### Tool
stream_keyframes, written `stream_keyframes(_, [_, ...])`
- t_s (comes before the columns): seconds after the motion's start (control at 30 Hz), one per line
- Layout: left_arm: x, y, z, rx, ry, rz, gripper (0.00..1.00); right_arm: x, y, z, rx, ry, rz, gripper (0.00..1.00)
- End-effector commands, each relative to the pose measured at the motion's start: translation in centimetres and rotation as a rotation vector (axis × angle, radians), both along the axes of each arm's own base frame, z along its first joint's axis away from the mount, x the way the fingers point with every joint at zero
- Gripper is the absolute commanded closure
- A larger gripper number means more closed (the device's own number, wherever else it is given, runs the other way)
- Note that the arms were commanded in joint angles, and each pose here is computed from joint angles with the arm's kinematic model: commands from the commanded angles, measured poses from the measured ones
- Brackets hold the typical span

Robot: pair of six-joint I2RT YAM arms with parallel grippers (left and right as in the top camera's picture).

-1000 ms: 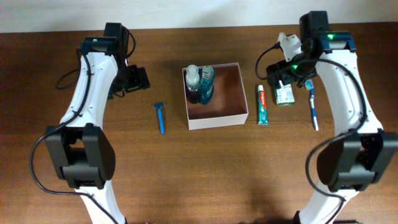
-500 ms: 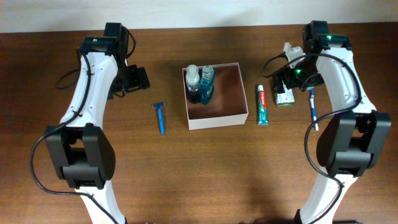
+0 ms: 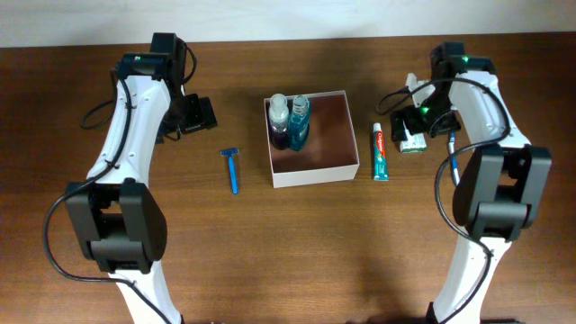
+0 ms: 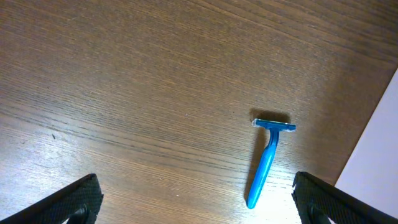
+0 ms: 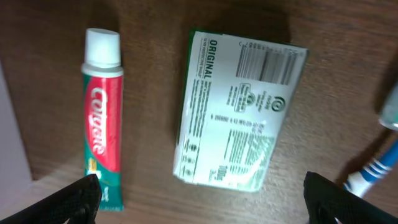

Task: Pack container
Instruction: 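Lower the right gripper and close it on the Dettol soap box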

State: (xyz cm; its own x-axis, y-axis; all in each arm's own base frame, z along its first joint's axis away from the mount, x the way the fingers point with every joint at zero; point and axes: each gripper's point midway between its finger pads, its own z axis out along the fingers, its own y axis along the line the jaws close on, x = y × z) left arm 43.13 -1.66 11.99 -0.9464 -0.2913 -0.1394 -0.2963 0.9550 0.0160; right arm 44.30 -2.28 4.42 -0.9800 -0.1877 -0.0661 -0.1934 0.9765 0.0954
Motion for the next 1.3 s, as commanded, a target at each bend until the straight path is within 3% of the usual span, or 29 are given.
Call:
stream_keyframes(0.0, [0.0, 0.2, 0.5, 0.009, -0.014, 0.008, 0.01, -0.1, 0.3, -1.3, 0.012, 0.023, -0.010, 0.01])
stream_keyframes(0.47, [0.0, 0.2, 0.5, 0.009, -0.015, 0.008, 0.01, 1.8, 0.1, -2.7, 0.006, -0.037, -0.010, 0.01])
stream_keyframes(1.27, [0.0, 0.2, 0.5, 0.009, -0.015, 0.008, 0.01, 1.8, -0.5, -3.7, -0.029, -0.038, -0.056, 0.01])
